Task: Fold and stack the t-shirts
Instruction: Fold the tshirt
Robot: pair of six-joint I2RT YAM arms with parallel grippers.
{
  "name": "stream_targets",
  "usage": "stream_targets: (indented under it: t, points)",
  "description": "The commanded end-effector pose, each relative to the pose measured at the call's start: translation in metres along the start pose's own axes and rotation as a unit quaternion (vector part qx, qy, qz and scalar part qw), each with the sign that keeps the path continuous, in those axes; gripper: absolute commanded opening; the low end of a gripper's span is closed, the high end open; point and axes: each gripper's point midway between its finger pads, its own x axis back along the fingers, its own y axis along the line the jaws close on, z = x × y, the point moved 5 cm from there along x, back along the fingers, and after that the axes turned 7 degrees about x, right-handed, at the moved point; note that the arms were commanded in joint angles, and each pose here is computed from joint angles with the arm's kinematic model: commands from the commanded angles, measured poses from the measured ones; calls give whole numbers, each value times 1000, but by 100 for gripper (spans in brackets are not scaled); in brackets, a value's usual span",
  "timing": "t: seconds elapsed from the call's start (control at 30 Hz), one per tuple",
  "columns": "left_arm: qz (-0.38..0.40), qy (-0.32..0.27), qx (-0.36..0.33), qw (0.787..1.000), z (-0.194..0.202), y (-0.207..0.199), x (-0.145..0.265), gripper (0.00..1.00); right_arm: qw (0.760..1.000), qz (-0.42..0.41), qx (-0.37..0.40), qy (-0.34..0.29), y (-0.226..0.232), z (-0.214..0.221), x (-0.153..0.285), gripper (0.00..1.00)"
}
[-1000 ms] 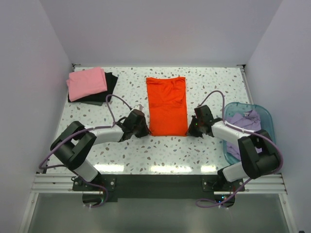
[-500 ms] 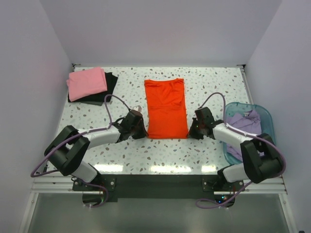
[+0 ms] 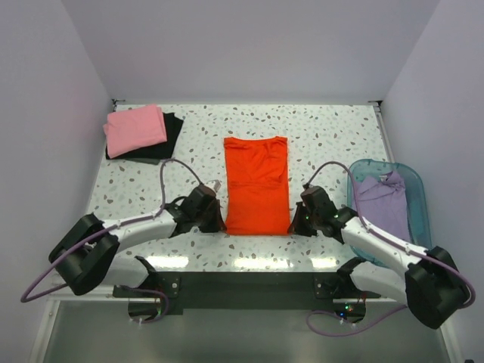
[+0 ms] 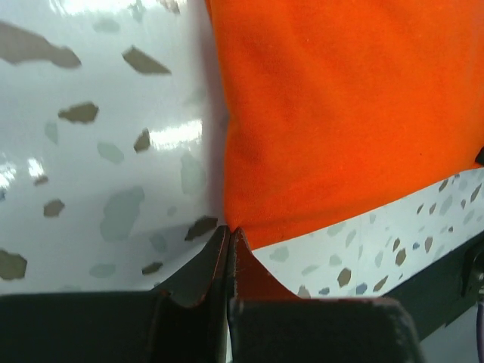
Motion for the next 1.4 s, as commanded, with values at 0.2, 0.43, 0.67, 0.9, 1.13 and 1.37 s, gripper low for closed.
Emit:
stream_targets:
  t: [0.2,0.43,0.67,0.9,1.13,1.37]
  points:
    - [10,40,-36,998,47,-1,40,0,1000,-9,18,4,10,48,43,0]
    - [33,-6,-40,999,18,-34,71,0,997,9,51,-59,24,15,85,0]
    - [42,-71,-42,996,-37,-66,88,0,989,31,90,-111,54,-35,103,0]
    - [58,-112,-37,991,-104,-87,78,0,985,12,102,-135,91,-93,93,0]
    - [76,-147,-31,986,-171,-108,63,0,986,35,69,-149,83,-170,63,0]
    - [81,-171,-16,982,-245,-117,24,0,988,27,37,-150,72,-242,26,0]
